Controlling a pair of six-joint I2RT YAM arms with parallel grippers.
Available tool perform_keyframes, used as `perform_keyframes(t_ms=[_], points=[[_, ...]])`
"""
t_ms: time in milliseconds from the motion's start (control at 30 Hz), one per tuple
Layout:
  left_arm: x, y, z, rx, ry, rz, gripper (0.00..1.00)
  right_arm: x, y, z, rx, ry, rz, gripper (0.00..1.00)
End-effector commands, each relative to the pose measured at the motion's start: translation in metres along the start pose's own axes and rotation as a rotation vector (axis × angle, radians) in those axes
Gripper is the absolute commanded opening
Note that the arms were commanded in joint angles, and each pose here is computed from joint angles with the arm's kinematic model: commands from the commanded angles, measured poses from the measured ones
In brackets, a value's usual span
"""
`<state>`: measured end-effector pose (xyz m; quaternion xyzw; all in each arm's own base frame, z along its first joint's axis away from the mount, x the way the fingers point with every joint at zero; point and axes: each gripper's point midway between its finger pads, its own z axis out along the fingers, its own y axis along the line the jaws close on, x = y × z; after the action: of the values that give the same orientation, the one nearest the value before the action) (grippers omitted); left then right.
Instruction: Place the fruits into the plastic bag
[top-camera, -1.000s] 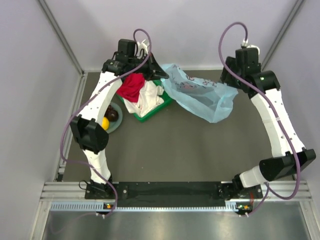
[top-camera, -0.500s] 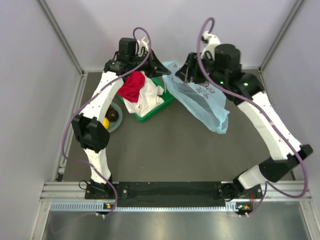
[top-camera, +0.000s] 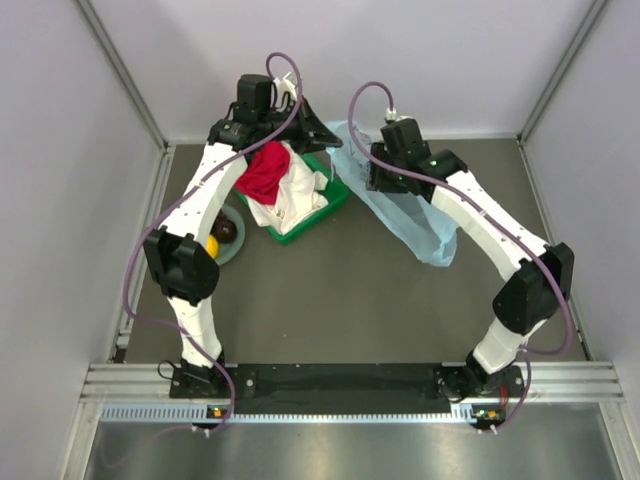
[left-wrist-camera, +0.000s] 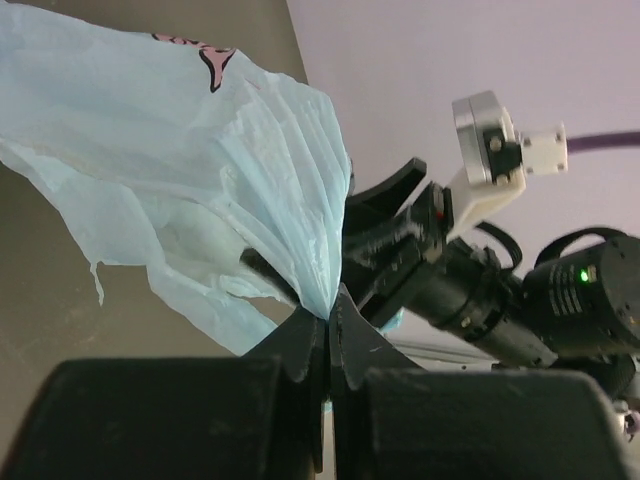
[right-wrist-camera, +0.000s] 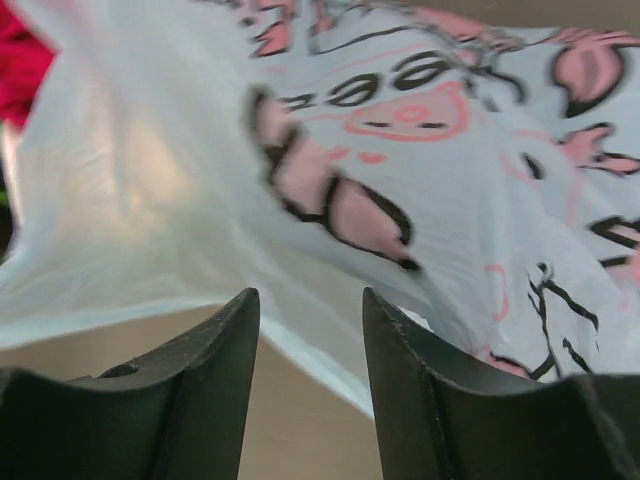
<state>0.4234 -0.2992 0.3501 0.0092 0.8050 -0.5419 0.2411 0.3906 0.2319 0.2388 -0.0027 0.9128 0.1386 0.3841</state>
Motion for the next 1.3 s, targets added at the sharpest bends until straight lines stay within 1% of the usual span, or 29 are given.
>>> perform_keyframes(t_ms=[0, 67, 100, 133, 233, 267, 333, 367, 400, 433, 467, 533, 633, 700, 733, 800, 833, 900, 967, 1000, 1067, 1100, 1133, 1233, 1267], points=[[-0.003, -0.034, -0.012, 0.097, -0.021, 0.081, 0.00, -0.028, -0.057, 0.006, 0.211, -0.100, 0.054, 0.47], [0.004, -0.042, -0.013, 0.147, 0.015, 0.068, 0.00, -0.032, -0.067, 0.014, 0.243, -0.121, 0.049, 0.50], [0.005, -0.046, -0.013, 0.177, 0.017, 0.082, 0.00, -0.035, -0.071, 0.016, 0.255, -0.131, 0.021, 0.54], [0.010, -0.050, -0.013, 0.201, 0.041, 0.079, 0.00, -0.041, -0.071, 0.018, 0.260, -0.149, 0.008, 0.55], [0.016, -0.055, -0.010, 0.230, 0.064, 0.078, 0.00, -0.052, -0.060, 0.036, 0.217, -0.176, -0.008, 0.59], [0.017, -0.057, -0.009, 0.238, 0.069, 0.071, 0.00, -0.053, -0.055, 0.049, 0.200, -0.178, -0.004, 0.60], [0.020, -0.064, -0.006, 0.267, 0.080, 0.078, 0.00, -0.057, -0.047, 0.061, 0.168, -0.181, 0.013, 0.61], [0.022, -0.067, -0.004, 0.284, 0.098, 0.059, 0.00, -0.057, -0.043, 0.068, 0.157, -0.182, 0.023, 0.63], [0.022, -0.070, -0.003, 0.297, 0.101, 0.059, 0.00, -0.055, -0.042, 0.082, 0.150, -0.181, 0.027, 0.64], [0.023, -0.077, -0.002, 0.326, 0.101, 0.077, 0.00, -0.053, -0.039, 0.089, 0.131, -0.176, 0.026, 0.66], [0.024, -0.081, -0.001, 0.343, 0.112, 0.063, 0.00, -0.050, -0.037, 0.096, 0.117, -0.167, 0.013, 0.69], [0.023, -0.091, -0.001, 0.383, 0.106, 0.083, 0.00, -0.036, -0.029, 0.114, 0.062, -0.131, -0.013, 0.71], [0.018, -0.095, 0.000, 0.395, 0.085, 0.071, 0.00, -0.007, -0.030, 0.127, 0.038, -0.034, -0.042, 0.73], [0.012, -0.098, 0.000, 0.398, 0.059, 0.077, 0.00, 0.008, -0.031, 0.126, 0.020, 0.014, -0.046, 0.73], [0.010, -0.098, 0.000, 0.396, 0.047, 0.080, 0.00, 0.023, -0.029, 0.120, -0.007, 0.059, -0.050, 0.73], [0.001, -0.097, -0.001, 0.400, 0.009, 0.097, 0.00, 0.049, -0.037, 0.113, -0.004, 0.126, -0.053, 0.72], [-0.002, -0.095, -0.001, 0.395, 0.001, 0.096, 0.00, 0.053, -0.037, 0.103, -0.020, 0.138, -0.053, 0.72], [-0.009, -0.092, -0.005, 0.386, -0.027, 0.102, 0.00, 0.078, -0.051, 0.092, 0.020, 0.209, -0.067, 0.72], [-0.018, -0.090, -0.009, 0.377, -0.059, 0.104, 0.00, 0.089, -0.063, 0.077, 0.051, 0.245, -0.069, 0.72], [-0.023, -0.088, -0.012, 0.373, -0.078, 0.111, 0.00, 0.104, -0.072, 0.074, 0.075, 0.281, -0.071, 0.73], [-0.028, -0.086, -0.013, 0.369, -0.094, 0.109, 0.00, 0.108, -0.079, 0.061, 0.089, 0.281, -0.051, 0.73], [-0.030, -0.086, -0.013, 0.372, -0.097, 0.100, 0.00, 0.118, -0.084, 0.058, 0.096, 0.298, -0.048, 0.73], [-0.029, -0.082, -0.010, 0.371, -0.086, 0.086, 0.00, 0.120, -0.087, 0.054, 0.104, 0.300, -0.045, 0.73], [-0.025, -0.079, -0.006, 0.380, -0.053, 0.042, 0.00, 0.117, -0.101, 0.036, 0.166, 0.309, -0.060, 0.74], [-0.023, -0.080, -0.005, 0.383, -0.047, 0.045, 0.00, 0.111, -0.103, 0.028, 0.176, 0.297, -0.070, 0.74]])
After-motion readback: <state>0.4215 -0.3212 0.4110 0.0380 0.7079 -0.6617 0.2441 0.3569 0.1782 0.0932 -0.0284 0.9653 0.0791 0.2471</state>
